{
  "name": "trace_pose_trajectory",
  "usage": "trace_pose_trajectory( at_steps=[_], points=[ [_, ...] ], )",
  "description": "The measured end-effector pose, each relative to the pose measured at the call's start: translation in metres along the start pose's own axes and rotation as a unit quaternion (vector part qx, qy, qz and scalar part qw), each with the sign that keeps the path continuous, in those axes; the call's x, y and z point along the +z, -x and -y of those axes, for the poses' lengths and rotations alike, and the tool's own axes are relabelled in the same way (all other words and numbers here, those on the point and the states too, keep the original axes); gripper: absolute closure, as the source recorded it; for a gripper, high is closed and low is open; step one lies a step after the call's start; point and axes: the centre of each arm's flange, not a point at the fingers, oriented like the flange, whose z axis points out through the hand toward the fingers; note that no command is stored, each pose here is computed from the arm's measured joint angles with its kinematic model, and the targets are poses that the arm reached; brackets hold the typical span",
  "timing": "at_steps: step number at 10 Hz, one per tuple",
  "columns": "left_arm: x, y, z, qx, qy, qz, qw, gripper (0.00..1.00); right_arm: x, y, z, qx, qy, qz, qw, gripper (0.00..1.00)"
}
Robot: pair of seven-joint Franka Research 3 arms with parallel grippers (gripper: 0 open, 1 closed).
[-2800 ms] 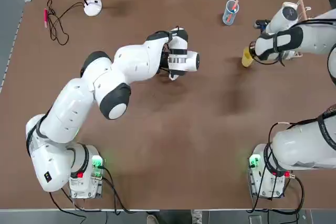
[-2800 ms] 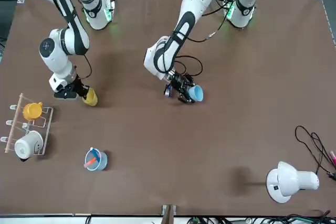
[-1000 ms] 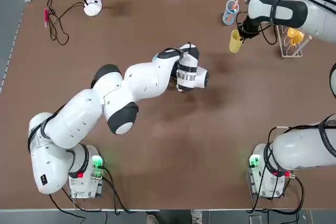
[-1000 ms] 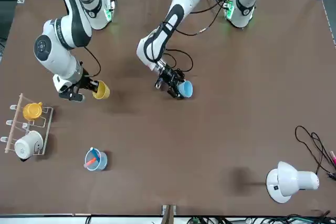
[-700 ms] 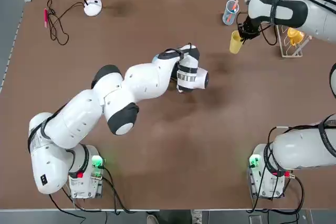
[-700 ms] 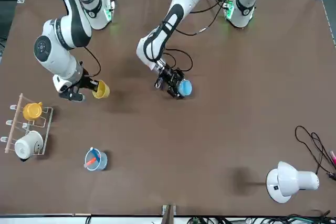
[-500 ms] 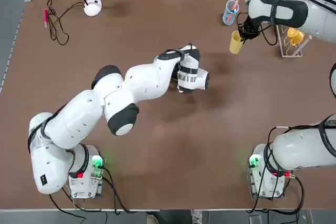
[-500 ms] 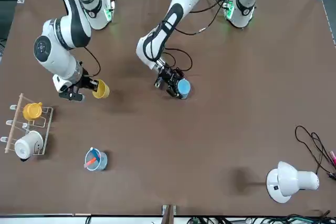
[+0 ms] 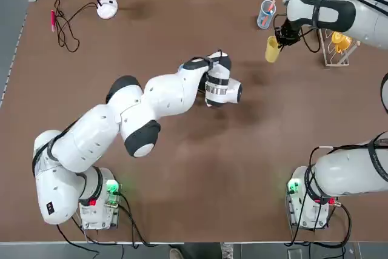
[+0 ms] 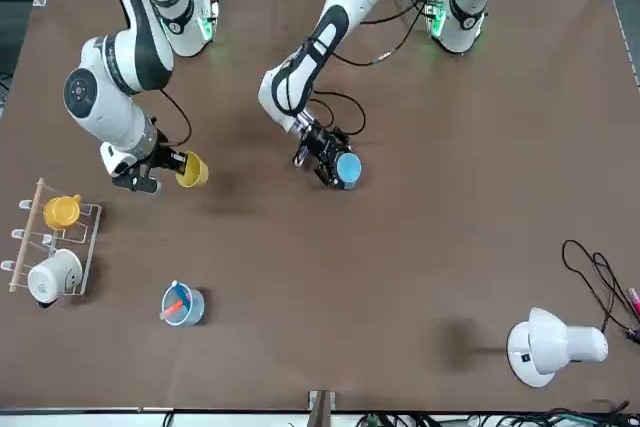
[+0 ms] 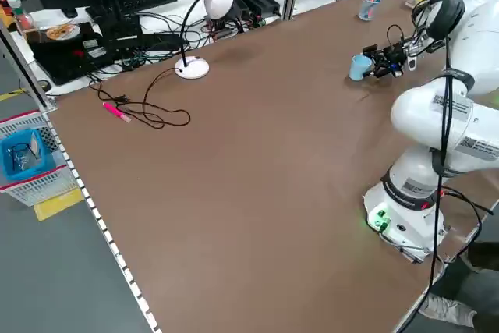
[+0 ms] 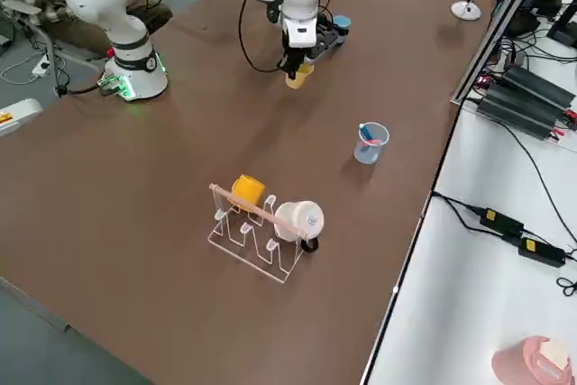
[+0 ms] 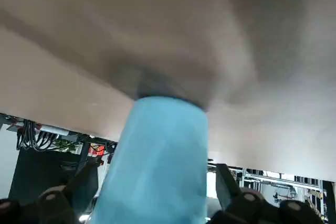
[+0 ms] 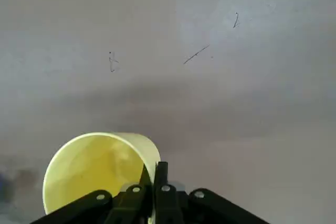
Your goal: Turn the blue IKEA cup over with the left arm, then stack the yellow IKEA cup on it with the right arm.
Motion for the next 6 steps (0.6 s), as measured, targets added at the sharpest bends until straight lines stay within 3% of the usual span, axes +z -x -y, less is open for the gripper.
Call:
trace_pose_trajectory(
  at_steps=[6],
  points=[
    [-0.037,0.043,0.025,-0.029,-0.014,-0.024,0.999,0.01,-0.03,0.005,0.058,0.014,-0.023,-0.007,1.0,0.96]
  ],
)
